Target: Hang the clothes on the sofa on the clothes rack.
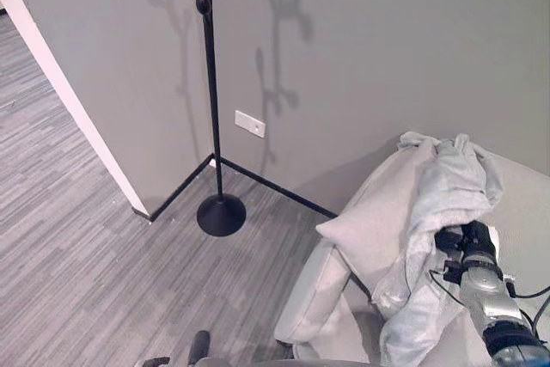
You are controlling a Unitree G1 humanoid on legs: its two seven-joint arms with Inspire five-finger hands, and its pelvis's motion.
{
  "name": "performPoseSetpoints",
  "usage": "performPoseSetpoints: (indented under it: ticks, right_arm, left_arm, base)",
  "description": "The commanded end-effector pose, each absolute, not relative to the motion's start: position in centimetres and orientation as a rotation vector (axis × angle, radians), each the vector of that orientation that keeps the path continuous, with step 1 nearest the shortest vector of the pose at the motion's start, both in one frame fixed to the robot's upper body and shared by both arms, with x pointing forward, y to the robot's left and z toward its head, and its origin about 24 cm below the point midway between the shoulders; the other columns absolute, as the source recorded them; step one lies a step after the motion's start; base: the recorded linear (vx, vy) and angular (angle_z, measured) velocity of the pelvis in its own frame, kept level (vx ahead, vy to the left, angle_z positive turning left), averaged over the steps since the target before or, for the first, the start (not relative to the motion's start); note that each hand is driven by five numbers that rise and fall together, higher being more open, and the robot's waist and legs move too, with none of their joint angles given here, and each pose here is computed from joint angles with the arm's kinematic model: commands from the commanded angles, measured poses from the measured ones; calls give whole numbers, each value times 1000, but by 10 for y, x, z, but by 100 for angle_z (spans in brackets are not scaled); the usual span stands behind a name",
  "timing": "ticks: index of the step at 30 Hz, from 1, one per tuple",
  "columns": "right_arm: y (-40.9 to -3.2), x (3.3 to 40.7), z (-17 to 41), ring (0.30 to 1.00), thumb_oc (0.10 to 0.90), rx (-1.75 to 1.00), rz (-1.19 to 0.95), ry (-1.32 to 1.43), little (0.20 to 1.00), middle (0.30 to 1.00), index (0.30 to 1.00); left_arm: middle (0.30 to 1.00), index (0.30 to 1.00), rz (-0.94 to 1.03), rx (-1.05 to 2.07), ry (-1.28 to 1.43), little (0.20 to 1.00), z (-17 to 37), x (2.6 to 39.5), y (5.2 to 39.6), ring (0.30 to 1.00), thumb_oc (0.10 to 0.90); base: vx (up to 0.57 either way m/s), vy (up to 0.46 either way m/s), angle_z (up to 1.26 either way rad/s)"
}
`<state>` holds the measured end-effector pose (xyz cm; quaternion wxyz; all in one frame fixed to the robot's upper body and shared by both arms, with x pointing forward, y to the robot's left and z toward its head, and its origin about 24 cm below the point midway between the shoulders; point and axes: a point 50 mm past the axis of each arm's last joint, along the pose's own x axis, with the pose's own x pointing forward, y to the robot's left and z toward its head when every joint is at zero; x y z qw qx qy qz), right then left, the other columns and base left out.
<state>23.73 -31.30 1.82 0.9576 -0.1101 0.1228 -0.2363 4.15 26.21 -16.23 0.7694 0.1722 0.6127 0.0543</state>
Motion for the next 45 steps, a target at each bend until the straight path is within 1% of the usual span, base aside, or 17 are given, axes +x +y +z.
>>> performPoseSetpoints:
  ticks: [1,4,7,8,11,15,20,25,28,29,32,34,37,42,43,44,45]
  right_arm:
    - [-282,277,123,300,400,-181,-350,-318,300,300,300]
    - [-271,261,170,300,400,-155,-301,-569,300,300,300]
    - [-267,254,182,300,400,-125,-274,-645,300,300,300]
    - [-260,253,194,300,400,-74,-229,-716,300,300,300]
    - [-234,253,213,300,400,29,-57,-810,300,300,300]
    - [-201,260,231,300,400,150,175,-866,300,300,300]
    - [-155,273,235,300,400,308,467,-791,300,300,300]
    - [-109,276,244,300,400,306,745,-724,300,300,300]
    - [-102,275,248,300,400,302,795,-724,300,300,300]
    - [-83,268,261,300,400,296,945,-726,300,300,300]
    - [-65,260,272,300,400,307,1076,-727,300,300,300]
    - [-61,257,276,300,400,309,1108,-735,300,300,300]
    - [-53,253,286,300,400,318,1173,-751,300,300,300]
    - [-47,253,293,300,400,342,1216,-749,300,300,300]
    - [-47,253,293,300,400,342,1216,-749,300,300,300]
    - [-44,250,297,300,400,350,1249,-747,300,300,300]
    - [-44,248,299,300,400,347,1261,-755,300,300,300]
  left_arm:
    - [900,900,96,409,1235,900,-158,78,261,900,800]
    - [900,900,103,396,1218,900,-158,78,258,900,800]
    - [900,900,135,368,1198,900,-157,80,260,900,800]
    - [900,900,210,300,1150,900,-153,87,264,900,800]
    - [900,900,347,210,1008,900,-141,106,277,900,800]
    - [900,900,476,120,747,900,-110,137,299,900,800]
    - [900,900,499,80,377,900,-48,172,313,900,800]
    - [900,900,511,224,104,900,14,184,325,900,800]
    - [900,900,513,257,83,900,19,185,326,900,800]
    - [900,900,533,356,-11,900,41,188,330,900,800]
    - [900,900,594,429,-102,900,62,186,335,900,800]
    - [900,900,613,447,-131,900,68,186,337,900,800]
    - [900,900,609,513,-274,900,97,186,333,900,800]
    - [900,900,454,637,-347,900,115,189,314,900,800]
    - [900,900,454,638,-347,900,115,189,314,900,800]
    - [900,900,405,768,-370,900,120,194,306,900,800]
    - [900,900,387,807,-377,900,121,195,303,900,800]
  base:
    - [1,2,11]
    - [7,2,12]
    - [10,-2,8]
    - [2,-6,12]
    - [-10,-16,15]
    - [-6,-24,9]
    - [3,-15,9]
    - [5,-8,11]
    - [6,-8,10]
    - [19,-19,14]
    - [22,-25,7]
    - [-1,-4,9]
    - [12,0,12]
    - [-5,1,8]
    - [7,-18,8]
    - [-6,-10,9]
    - [-7,-11,10]
